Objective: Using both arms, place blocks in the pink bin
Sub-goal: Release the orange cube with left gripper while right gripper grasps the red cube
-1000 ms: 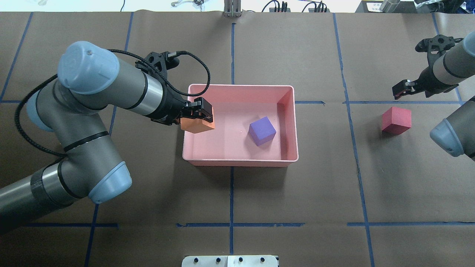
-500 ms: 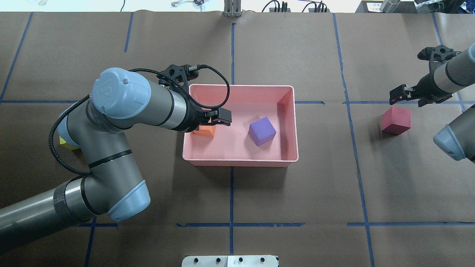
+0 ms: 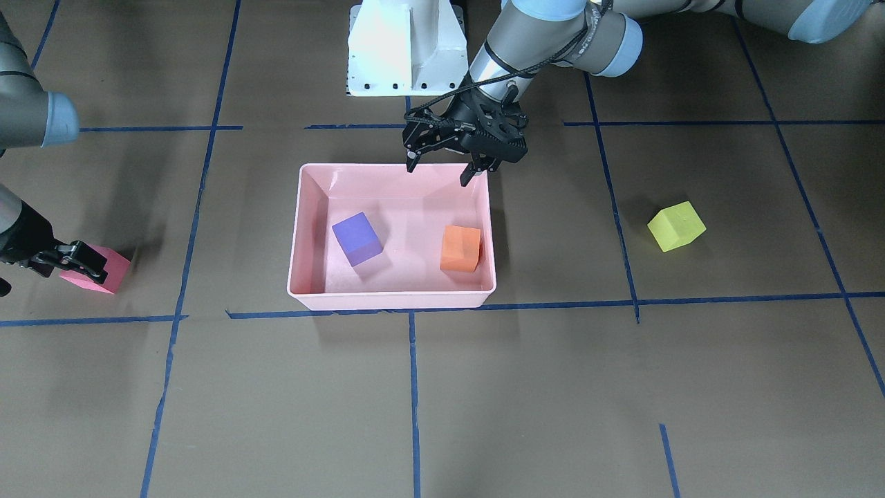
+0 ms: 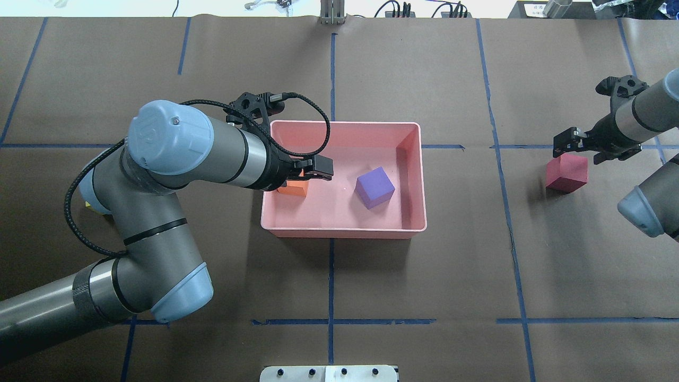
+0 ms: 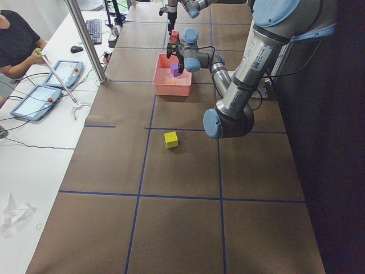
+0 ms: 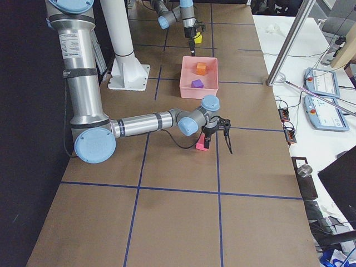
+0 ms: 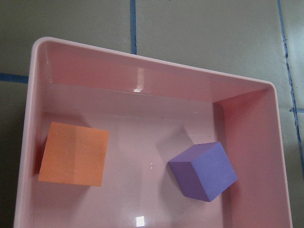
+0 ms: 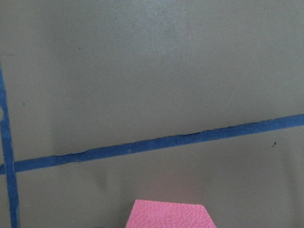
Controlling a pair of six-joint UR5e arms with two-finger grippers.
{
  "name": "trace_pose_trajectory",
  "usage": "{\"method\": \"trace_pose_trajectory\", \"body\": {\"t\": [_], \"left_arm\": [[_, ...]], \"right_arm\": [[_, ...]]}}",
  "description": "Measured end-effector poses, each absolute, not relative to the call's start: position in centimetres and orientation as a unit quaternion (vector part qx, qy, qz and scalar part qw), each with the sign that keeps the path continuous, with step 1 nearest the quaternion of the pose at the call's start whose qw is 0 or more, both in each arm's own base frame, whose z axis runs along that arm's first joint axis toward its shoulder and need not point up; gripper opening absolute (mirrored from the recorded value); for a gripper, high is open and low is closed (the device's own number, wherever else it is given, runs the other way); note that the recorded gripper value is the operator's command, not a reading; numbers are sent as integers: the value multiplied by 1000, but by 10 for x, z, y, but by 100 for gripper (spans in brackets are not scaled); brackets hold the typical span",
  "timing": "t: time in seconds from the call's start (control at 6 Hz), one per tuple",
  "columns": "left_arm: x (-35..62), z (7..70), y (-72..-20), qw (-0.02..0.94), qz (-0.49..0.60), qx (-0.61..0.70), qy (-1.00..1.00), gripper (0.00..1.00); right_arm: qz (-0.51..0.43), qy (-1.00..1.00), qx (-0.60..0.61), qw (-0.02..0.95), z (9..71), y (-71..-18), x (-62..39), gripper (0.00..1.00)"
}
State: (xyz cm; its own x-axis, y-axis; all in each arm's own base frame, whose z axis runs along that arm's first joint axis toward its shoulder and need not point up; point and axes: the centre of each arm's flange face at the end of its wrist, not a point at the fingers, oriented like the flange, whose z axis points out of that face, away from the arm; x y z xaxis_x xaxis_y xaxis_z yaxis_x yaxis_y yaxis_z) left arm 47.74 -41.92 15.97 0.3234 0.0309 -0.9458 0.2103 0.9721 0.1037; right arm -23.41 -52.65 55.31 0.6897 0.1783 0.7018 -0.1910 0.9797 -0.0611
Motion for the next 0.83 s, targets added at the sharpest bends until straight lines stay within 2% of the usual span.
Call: {"method": "trace_pose_trajectory", "body": {"t": [0.17, 0.33, 0.5, 0.67, 0.83], "left_arm": [[475, 158, -418, 806, -56, 105, 580, 100], [471, 155, -417, 803, -55, 108, 583, 100], [460, 153, -416, 800, -58, 112, 586, 100], [445, 168, -418, 804, -64, 115, 580, 100], [429, 193, -422, 814, -62, 123, 564, 100]], "right_arm": [[96, -380, 4, 920, 555, -523, -241, 100], [89, -378, -1, 921, 557, -519, -250, 77], [85, -375, -6, 923, 562, -513, -256, 8], [83, -374, -10, 924, 566, -509, -259, 0], [81, -383, -5, 920, 550, -507, -259, 0]]}}
